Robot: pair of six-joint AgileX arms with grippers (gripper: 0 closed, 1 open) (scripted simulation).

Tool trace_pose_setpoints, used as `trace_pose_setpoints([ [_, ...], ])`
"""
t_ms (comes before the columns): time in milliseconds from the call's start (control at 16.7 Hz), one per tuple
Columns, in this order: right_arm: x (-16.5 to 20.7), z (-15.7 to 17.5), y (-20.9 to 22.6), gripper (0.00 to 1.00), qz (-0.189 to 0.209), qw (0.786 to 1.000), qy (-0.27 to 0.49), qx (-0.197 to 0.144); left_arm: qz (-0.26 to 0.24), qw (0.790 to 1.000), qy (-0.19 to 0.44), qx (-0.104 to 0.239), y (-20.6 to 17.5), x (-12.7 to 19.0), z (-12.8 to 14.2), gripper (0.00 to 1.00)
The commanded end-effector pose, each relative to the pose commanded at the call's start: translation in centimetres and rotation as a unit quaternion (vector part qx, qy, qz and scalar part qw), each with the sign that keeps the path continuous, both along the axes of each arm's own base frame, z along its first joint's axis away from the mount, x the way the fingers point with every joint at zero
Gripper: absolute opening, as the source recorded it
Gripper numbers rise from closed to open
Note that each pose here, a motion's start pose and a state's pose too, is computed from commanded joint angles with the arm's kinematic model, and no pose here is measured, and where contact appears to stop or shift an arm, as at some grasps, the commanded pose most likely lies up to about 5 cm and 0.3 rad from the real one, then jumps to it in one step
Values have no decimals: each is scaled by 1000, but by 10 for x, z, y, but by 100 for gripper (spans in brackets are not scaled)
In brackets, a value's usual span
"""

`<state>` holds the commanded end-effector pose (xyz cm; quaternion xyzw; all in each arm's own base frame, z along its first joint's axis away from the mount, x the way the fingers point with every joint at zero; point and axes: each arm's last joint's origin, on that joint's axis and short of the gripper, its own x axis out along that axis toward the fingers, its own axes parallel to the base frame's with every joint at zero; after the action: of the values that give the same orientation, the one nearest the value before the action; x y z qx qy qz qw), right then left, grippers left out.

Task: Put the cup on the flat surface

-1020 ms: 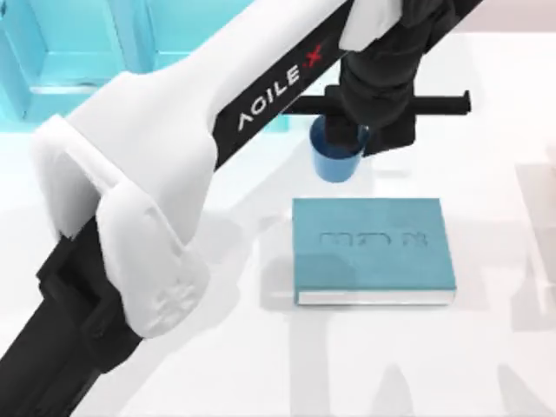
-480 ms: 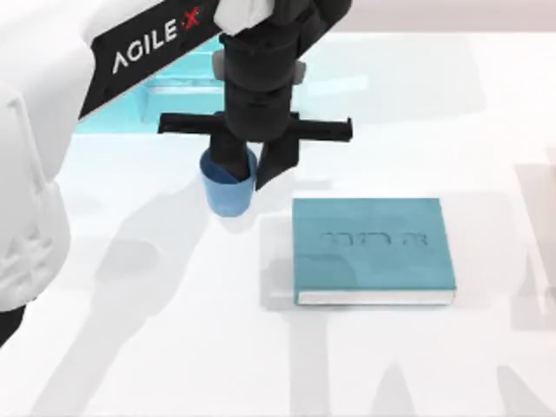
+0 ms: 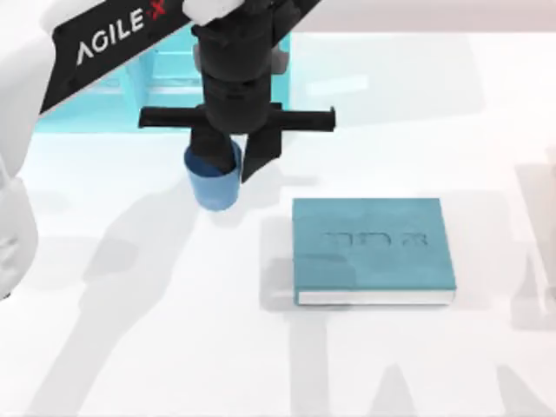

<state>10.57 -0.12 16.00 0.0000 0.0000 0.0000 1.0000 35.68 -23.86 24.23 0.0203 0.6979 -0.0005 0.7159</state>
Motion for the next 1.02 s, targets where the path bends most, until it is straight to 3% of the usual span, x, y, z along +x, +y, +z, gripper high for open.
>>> trace_pose_setpoints([
  [480,0,0,0,100,0,1000,0,0,2,1000,-1,-3,10,2,-58,0],
  [780,0,0,0,100,0,1000,0,0,3,1000,-1,-3,11,2,-62,0],
  [1020,0,0,0,100,0,1000,0,0,3,1000,-1,-3,11,2,-62,30],
])
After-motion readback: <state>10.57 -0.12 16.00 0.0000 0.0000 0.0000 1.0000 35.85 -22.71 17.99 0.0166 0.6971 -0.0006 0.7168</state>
